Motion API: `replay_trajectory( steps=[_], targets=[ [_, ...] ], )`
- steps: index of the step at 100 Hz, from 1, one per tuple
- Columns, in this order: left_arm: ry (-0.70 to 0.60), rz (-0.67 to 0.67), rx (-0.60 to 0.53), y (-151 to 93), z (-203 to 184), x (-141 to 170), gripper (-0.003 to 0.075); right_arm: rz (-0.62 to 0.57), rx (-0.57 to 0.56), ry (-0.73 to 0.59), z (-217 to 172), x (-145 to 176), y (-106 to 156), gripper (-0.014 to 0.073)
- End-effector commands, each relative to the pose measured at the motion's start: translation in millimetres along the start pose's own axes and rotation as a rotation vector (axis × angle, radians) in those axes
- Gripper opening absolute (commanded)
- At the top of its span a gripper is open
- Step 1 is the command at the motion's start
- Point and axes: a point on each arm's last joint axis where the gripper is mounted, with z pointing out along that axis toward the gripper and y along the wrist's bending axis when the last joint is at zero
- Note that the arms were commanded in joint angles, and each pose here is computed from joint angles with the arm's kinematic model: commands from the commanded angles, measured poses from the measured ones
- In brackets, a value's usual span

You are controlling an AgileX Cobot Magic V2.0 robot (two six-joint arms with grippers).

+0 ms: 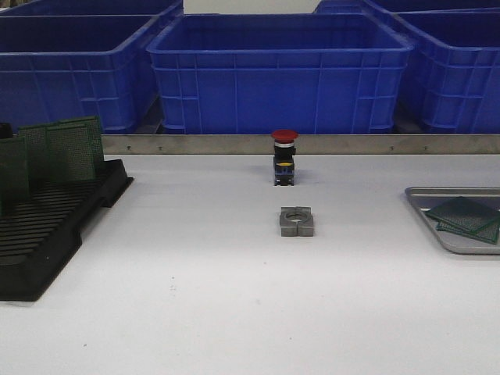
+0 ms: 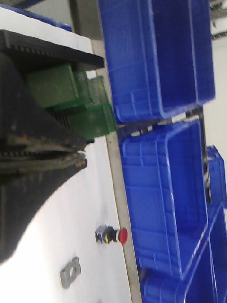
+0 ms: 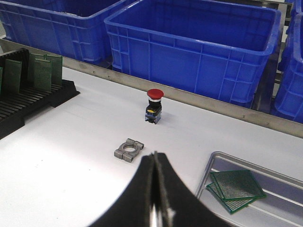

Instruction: Place circuit board on tray

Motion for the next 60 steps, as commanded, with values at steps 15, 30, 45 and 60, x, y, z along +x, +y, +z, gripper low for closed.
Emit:
replay_trajectory(
  steps=[15, 30, 45, 60],
  targets=[
    [-0.080, -0.091, -0.164, 10.7, 1.1, 36.0, -0.0020, 0.014, 0.027, -0.054, -1.4, -10.9, -2.9, -0.0108],
    [-0.086, -0.135, -0.193, 13.1, 3.3, 67.4, -0.0020, 0.014, 0.027, -0.053, -1.2, -10.8, -2.9, -0.0108],
    [-0.047, -0.135, -0.204, 13.9, 4.8, 77.6, -0.0020, 0.015, 0.025, -0.051, -1.0, -10.6, -2.8, -0.0108],
    [-0.047, -0.129, -0.213, 14.3, 4.7, 77.6, -0.0020, 0.015, 0.025, -0.051, -1.0, -10.6, -2.8, -0.0108]
  ],
)
